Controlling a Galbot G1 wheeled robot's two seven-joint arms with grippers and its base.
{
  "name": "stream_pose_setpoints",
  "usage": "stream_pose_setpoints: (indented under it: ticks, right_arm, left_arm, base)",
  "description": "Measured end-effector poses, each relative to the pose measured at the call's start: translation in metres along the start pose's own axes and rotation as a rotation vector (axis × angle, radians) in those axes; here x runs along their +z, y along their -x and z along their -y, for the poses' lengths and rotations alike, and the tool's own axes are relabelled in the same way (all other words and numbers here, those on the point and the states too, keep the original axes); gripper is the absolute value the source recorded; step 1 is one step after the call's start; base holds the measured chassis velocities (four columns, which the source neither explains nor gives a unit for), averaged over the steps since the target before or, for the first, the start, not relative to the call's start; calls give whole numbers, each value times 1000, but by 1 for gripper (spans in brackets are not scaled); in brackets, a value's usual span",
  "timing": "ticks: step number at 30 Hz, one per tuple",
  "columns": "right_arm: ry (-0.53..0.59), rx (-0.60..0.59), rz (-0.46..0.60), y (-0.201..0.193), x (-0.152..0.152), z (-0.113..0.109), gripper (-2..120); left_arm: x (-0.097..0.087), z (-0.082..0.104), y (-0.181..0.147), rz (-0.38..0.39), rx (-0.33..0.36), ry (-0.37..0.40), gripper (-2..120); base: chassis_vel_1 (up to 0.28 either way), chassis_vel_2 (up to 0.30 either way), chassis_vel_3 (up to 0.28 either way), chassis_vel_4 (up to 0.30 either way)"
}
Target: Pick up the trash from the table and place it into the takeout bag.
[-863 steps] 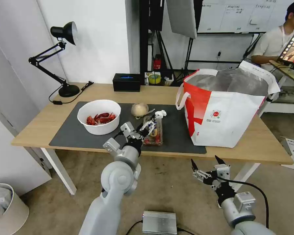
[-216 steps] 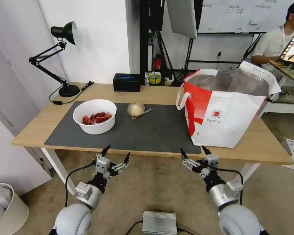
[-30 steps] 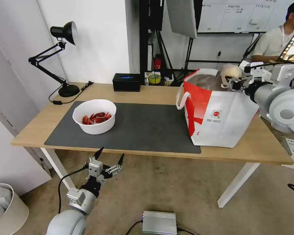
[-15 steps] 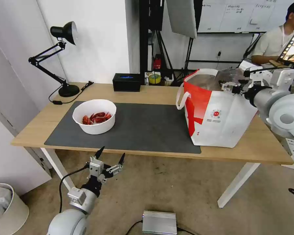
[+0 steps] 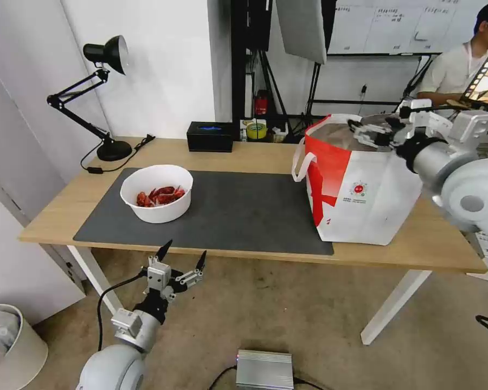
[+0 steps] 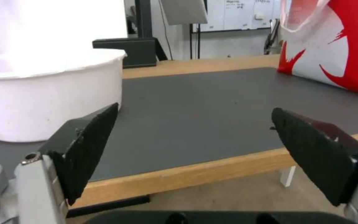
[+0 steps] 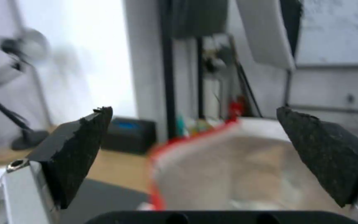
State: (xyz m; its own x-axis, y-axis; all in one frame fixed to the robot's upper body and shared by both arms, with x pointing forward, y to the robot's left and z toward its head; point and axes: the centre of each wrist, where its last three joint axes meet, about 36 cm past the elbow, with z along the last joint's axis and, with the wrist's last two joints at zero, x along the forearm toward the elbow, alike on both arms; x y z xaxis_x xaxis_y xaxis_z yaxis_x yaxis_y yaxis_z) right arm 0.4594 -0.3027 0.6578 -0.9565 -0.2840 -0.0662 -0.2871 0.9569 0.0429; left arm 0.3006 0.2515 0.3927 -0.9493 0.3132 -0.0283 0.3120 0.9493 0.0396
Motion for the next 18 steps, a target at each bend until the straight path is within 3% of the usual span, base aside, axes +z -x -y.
stream_pose_setpoints:
  ticks: [3,4,8,18]
  right_arm:
    - [-7,-36,82,-11,27,-21,100]
    - [-7,-36,82,-11,27,-21,100]
    - [0,-55,123,-46,74,-52,100]
    - [-76,7,76,-107,130,-66,100]
  left_arm:
    - [0,-2,-2,-2,-6,1,100]
    - [0,-2,-2,-2,-6,1,100]
    - [-1,-6,-5,-3,-23,6,100]
    - [-1,-6,-6,-1,-22,3,100]
  base:
    - [0,0,0,0]
    - [0,0,0,0]
    - [0,0,0,0]
    - [0,0,0,0]
